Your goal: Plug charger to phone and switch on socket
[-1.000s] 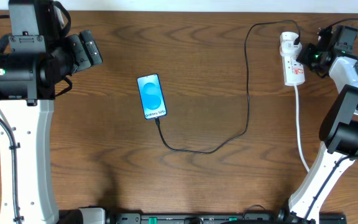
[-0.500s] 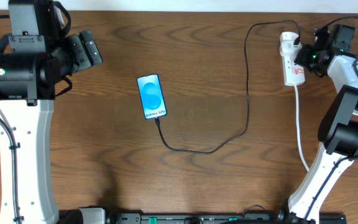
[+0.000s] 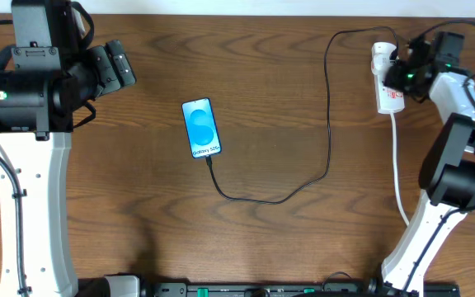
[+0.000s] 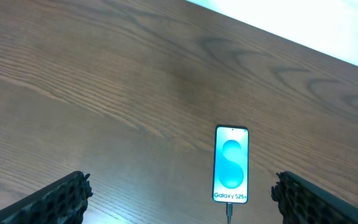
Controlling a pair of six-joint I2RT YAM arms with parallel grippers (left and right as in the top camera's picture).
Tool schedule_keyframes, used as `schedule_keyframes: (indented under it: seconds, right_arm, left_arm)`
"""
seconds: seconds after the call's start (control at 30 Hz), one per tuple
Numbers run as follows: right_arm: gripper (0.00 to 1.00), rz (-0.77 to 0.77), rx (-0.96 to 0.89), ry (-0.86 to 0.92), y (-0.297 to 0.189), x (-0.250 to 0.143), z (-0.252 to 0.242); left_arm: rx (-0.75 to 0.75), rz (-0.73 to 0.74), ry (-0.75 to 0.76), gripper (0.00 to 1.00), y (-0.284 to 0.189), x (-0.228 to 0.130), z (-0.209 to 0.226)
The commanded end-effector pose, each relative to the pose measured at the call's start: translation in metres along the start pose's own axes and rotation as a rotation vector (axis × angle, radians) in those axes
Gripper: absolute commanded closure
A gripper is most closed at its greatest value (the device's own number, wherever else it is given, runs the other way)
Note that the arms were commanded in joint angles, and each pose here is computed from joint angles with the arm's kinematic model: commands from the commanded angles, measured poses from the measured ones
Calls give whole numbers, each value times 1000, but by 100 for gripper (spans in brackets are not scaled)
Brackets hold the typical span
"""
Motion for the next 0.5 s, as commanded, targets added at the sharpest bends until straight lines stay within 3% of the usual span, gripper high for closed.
schedule_keyframes:
  seconds: [0.0, 0.23, 0.47]
  right_arm:
    - [99, -38, 83, -86, -32, 8, 38]
    - [99, -141, 98, -119, -111, 25, 67]
    - [97, -198, 51, -128, -200, 18, 79]
  left_arm:
    - [6, -18, 0, 4, -6, 3, 1]
    - [6, -18, 0, 3, -6, 3, 1]
    - [6, -18, 0, 3, -6, 3, 1]
Point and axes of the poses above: each gripper's point midway between its finger pads, its own y axis out along the fingers, its own z axis along the line the jaws close on, x = y × z, the point moved 7 cm from there along -y, back along the fingers, and after that the axes turned 9 degrees about y, right-handed, at the moved point
